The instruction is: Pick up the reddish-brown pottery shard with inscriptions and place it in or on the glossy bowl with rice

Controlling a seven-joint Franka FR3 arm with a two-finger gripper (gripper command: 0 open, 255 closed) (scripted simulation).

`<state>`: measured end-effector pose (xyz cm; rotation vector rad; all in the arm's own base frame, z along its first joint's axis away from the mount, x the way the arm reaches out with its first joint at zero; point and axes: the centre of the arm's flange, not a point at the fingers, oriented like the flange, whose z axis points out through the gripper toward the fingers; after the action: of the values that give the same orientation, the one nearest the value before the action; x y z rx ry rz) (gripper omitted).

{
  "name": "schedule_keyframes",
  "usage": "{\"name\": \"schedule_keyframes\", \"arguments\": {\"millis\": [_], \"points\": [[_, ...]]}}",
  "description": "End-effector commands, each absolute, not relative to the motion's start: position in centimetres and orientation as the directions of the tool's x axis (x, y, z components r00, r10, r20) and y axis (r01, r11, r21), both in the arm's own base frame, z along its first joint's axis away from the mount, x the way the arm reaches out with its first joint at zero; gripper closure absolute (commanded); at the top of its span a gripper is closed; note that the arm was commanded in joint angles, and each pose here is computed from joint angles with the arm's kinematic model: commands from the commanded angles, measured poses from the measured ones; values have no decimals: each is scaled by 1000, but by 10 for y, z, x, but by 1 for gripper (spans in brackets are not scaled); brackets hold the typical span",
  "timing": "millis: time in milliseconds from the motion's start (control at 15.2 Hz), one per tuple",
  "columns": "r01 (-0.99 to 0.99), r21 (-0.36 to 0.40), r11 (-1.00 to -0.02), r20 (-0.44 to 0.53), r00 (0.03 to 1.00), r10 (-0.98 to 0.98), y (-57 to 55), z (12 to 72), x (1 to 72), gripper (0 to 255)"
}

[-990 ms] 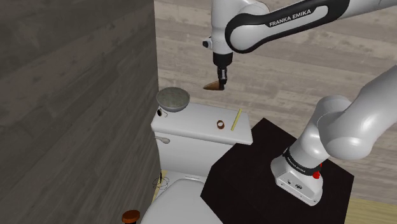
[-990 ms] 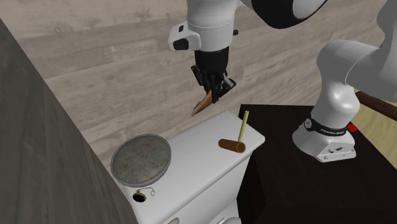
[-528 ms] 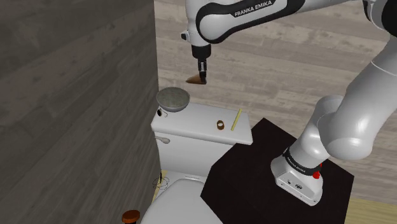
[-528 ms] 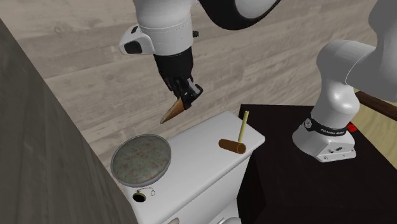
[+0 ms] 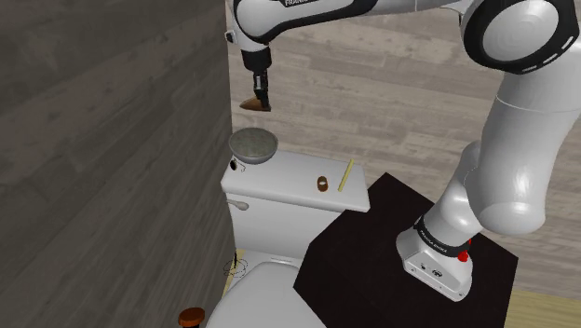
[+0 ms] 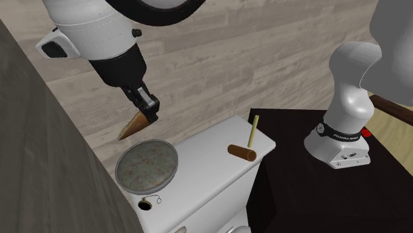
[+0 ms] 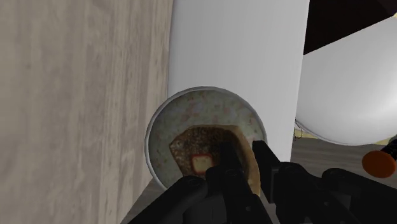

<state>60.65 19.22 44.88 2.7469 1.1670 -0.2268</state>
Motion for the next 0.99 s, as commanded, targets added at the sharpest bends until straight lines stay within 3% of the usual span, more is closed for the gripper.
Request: {"name": "schedule_keyframes", "arguments": {"millis": [0, 924], "points": [[723, 77, -687, -196, 686, 700, 200, 442, 615, 255], [723, 77, -687, -196, 686, 700, 200, 368, 615, 255]]}}
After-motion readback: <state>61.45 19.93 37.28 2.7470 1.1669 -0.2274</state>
